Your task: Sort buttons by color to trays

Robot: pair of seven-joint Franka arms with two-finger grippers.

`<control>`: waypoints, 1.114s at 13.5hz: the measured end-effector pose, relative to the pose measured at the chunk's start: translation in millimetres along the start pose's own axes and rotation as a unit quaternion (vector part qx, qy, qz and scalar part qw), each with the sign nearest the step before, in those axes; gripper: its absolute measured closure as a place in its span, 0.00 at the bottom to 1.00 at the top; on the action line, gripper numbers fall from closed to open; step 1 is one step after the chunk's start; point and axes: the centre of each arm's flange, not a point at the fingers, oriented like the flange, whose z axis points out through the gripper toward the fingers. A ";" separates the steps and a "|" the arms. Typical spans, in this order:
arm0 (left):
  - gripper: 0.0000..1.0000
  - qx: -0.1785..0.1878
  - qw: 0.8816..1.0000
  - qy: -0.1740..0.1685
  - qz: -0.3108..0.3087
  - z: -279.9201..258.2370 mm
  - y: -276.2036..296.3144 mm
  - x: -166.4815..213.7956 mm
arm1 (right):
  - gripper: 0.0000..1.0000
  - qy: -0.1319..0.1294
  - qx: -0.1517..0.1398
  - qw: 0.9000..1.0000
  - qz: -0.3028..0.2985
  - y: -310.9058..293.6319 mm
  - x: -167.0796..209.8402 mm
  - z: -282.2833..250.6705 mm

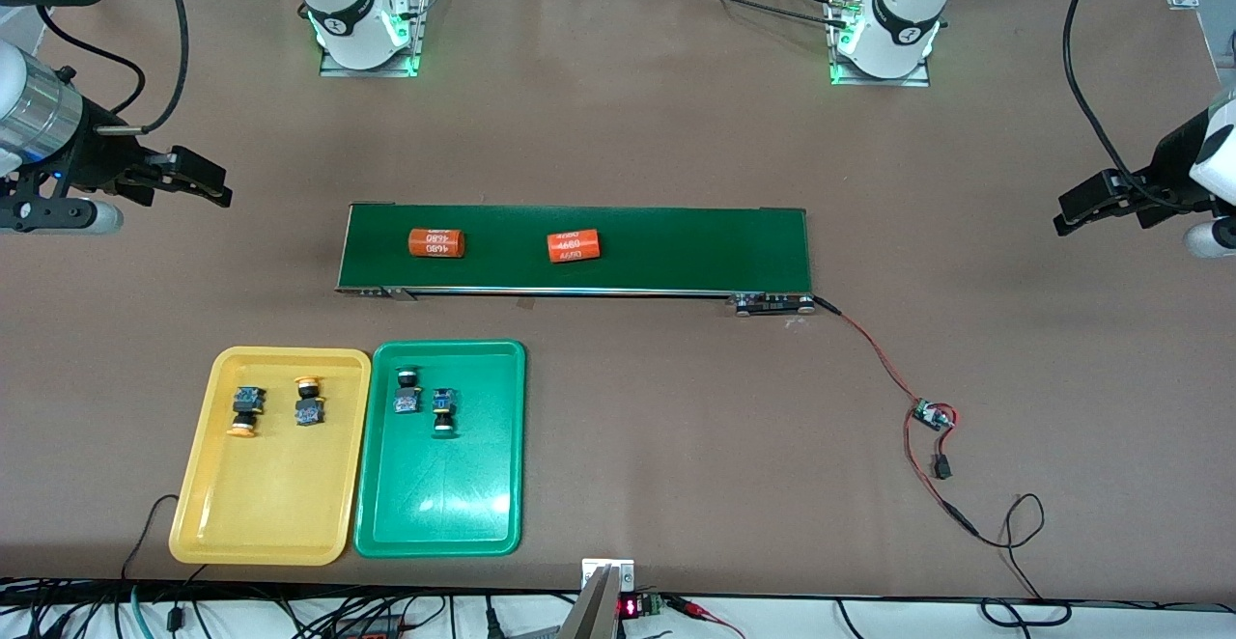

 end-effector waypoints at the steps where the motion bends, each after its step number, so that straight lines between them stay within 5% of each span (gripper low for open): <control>1: 0.00 0.000 1.000 -0.001 -0.003 0.7 -3.1 0.2 | 0.00 0.001 0.000 1.000 0.000 0.1 1.5 1.1; 15: 0.00 0.001 1.000 -0.005 -0.013 4.0 -15.1 0.9 | 0.00 0.002 0.003 1.000 0.000 -0.4 13.1 15.4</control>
